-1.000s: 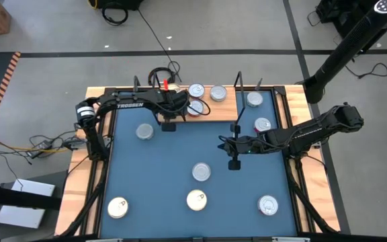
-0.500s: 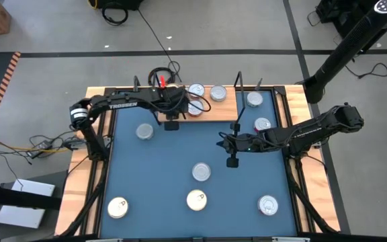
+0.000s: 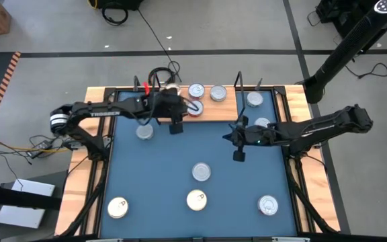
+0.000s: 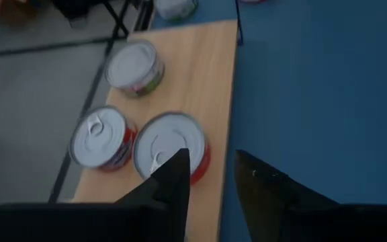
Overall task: Stack canned seafood by type on shelf
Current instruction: Put the top right white tuna can on the shelf
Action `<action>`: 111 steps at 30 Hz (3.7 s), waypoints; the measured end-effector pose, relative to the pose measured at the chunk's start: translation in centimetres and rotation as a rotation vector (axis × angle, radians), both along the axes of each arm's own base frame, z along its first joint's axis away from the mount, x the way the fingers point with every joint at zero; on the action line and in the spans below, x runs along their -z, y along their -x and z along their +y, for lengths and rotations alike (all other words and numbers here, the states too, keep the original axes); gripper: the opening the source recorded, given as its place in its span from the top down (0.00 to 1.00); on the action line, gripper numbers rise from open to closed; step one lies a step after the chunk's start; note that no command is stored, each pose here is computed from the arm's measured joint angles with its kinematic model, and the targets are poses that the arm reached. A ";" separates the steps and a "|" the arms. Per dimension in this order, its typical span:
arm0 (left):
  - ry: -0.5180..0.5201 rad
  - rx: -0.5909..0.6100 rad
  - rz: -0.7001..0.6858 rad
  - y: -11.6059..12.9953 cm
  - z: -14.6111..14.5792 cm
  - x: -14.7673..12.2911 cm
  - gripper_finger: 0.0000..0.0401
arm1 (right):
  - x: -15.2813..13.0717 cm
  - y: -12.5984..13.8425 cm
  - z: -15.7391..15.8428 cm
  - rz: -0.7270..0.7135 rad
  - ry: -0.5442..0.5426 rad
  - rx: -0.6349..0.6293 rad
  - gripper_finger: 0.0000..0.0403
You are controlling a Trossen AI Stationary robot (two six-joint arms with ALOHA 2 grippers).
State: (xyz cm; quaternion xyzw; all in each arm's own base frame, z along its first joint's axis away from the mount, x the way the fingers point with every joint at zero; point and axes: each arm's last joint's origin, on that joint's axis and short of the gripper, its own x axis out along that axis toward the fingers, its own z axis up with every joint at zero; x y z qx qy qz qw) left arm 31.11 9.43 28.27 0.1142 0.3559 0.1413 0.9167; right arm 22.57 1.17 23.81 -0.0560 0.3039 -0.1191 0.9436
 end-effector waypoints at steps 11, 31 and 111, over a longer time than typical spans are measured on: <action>-0.050 0.006 -0.065 1.1 -3.5 2.4 0.70 | 0.0 2.8 -3.3 0.091 -0.031 0.321 0.98; -0.013 0.016 -0.189 3.1 -5.5 4.2 0.70 | 0.0 7.5 -6.0 0.259 -0.069 0.593 0.93; 0.064 0.059 -0.337 4.5 -6.5 8.2 0.97 | 9.1 10.8 -16.4 0.241 -0.272 1.020 0.98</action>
